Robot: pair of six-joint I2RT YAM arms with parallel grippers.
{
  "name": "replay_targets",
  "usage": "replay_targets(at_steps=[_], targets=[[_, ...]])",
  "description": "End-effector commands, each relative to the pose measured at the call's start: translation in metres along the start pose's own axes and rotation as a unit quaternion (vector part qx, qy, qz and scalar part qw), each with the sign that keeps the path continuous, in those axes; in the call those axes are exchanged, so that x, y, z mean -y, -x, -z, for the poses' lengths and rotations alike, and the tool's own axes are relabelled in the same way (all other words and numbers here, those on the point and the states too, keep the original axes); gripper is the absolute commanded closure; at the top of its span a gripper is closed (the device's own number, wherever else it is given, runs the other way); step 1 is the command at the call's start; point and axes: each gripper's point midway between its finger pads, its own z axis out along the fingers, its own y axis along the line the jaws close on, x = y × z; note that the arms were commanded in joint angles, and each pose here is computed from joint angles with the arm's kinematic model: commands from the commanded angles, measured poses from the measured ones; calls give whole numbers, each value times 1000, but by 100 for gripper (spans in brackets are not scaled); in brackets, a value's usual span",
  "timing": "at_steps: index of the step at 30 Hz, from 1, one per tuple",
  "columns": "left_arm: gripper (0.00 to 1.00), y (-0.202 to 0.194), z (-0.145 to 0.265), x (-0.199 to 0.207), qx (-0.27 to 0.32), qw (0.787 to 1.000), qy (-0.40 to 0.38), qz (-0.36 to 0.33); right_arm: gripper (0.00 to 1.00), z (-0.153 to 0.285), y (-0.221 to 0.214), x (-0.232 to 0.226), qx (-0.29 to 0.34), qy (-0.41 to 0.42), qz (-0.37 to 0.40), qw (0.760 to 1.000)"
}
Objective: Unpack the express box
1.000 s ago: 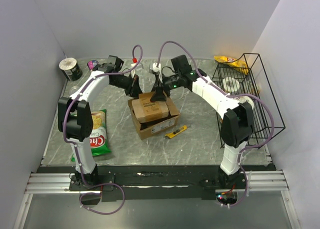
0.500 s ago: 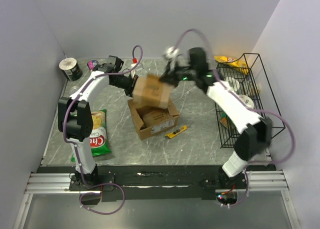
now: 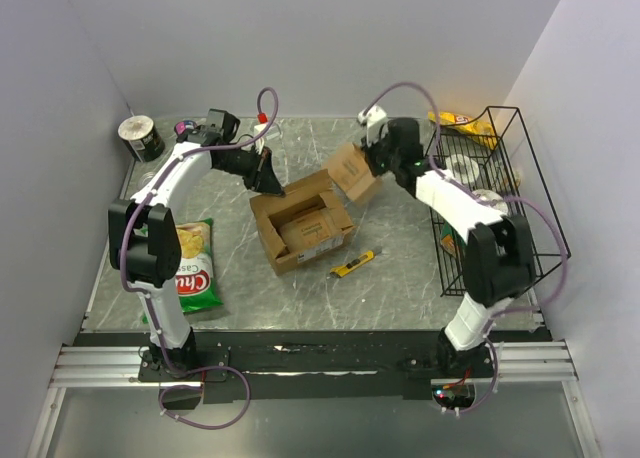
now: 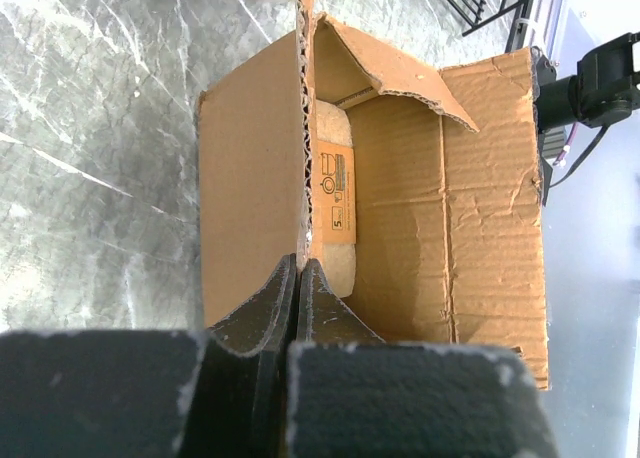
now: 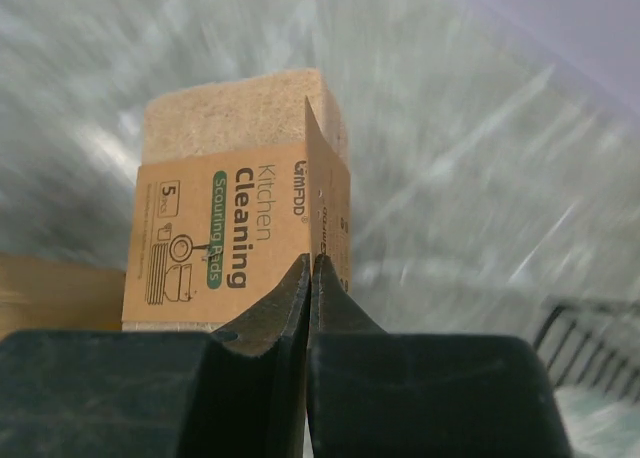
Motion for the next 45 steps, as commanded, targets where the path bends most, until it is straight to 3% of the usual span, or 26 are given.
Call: replay_targets(at_steps=[1,3,4,5,7,8,12,14,15,19,21,27,31,34,41,45], targets=[[99,12,7,15,17,1000,-6,-22,100,-15,-35,14,-39,-39,-18,998],[99,9,5,15,15,1000,-11,-17,98,-18,-41,10,-47,-26,-15,998],[99,9,3,15,14,1000,-14,-15,63,-17,-36,11,-41,-23,-11,999],[99,8,2,16,13,1000,-16,-15,51,-14,-25,8,-27,-10,-5,1000],[99,8,1,17,13,1000,-18,-15,36,-3,5,11,4,-9,17,1000],[99,8,0,17,13,1000,-20,-15,35,3,20,8,22,4,23,999],[99,6,-2,16,11,1000,-21,-10,34,40,83,-38,92,123,78,985],[99,7,-2,17,11,1000,-21,-12,39,59,98,-83,117,199,116,966],[99,7,-2,19,11,1000,-22,-15,42,69,101,-108,138,255,149,946],[99,5,-4,20,9,1000,-22,-13,58,80,67,-189,133,355,250,891],[99,1,-5,19,5,1000,-22,-8,60,79,41,-218,132,386,295,864],[99,-4,-15,23,-3,999,-35,1,77,68,-11,-236,94,409,334,844],[99,0,-19,26,0,999,-43,-3,80,67,-40,-231,68,404,364,837],[99,7,-19,25,3,999,-42,-8,78,64,-59,-223,56,388,399,829],[99,10,-18,28,6,998,-55,-10,68,36,-82,-188,51,268,468,840],[99,4,-20,28,1,998,-59,-5,62,30,-72,-178,73,223,478,847]])
